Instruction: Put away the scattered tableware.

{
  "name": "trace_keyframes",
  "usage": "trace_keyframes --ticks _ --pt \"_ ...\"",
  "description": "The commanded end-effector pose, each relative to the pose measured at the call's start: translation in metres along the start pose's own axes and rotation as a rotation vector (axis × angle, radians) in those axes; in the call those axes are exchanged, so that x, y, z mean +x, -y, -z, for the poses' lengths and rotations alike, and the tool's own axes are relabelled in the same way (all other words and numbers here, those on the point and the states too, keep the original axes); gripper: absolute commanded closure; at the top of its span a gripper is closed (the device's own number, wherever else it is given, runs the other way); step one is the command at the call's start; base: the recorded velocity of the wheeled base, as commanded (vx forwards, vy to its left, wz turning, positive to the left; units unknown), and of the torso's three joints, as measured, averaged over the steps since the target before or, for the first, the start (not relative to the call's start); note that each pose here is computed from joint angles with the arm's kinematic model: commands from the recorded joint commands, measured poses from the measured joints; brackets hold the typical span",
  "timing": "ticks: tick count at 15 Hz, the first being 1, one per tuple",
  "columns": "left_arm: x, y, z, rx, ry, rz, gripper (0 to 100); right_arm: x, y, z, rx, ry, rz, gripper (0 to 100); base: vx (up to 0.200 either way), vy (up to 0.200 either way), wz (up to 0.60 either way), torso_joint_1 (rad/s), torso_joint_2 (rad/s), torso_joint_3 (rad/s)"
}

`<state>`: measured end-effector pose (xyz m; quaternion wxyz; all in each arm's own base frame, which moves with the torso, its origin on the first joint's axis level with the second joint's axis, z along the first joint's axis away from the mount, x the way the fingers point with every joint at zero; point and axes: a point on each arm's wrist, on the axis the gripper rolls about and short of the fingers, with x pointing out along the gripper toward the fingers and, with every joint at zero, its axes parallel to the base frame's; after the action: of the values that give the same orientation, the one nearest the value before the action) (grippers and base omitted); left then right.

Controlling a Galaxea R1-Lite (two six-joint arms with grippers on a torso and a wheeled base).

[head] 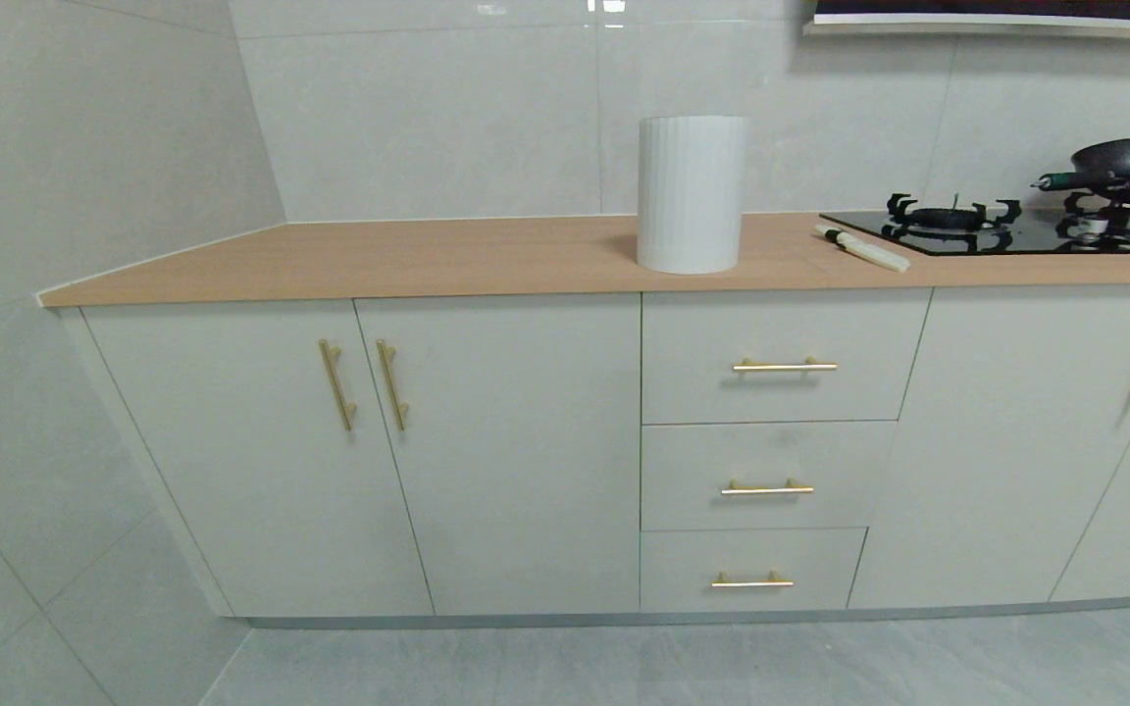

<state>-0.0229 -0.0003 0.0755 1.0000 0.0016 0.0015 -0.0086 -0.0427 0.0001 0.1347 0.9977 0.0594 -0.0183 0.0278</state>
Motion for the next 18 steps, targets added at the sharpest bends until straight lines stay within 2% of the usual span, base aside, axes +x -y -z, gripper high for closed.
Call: trace_keyframes --ticks 1,2,4,6,11,13,18 --pt "0.000 0.000 0.000 0.000 0.000 0.000 0 -0.004 0.002 0.013 -0.021 0.036 0.073 0 0.000 0.000 0.00 0.000 0.00 0.000" --pt "0.000 0.000 0.000 0.000 0.000 0.000 0 -0.002 0.003 0.016 -0.011 0.033 0.121 0 0.000 0.000 0.00 0.000 0.00 0.000" --pt "0.000 0.000 0.000 0.000 0.000 0.000 0 0.007 0.006 0.033 -0.017 0.010 0.130 0 0.000 0.000 0.00 0.000 0.00 0.000" --pt "0.000 0.000 0.000 0.000 0.000 0.000 0 0.017 0.009 0.052 -0.124 0.038 0.147 0 0.000 0.000 0.00 0.000 0.00 0.000" --pt "0.000 0.000 0.000 0.000 0.000 0.000 0 0.017 0.009 0.054 -0.144 0.013 0.113 0 0.000 0.000 0.00 0.000 0.00 0.000" --pt "0.000 0.000 0.000 0.000 0.000 0.000 0 0.017 0.008 0.061 -0.149 -0.060 0.059 0 0.000 0.000 0.00 0.000 0.00 0.000" --pt "0.000 0.000 0.000 0.000 0.000 0.000 0 0.017 0.008 0.059 -0.117 -0.037 0.047 0 0.000 0.000 0.00 0.000 0.00 0.000"
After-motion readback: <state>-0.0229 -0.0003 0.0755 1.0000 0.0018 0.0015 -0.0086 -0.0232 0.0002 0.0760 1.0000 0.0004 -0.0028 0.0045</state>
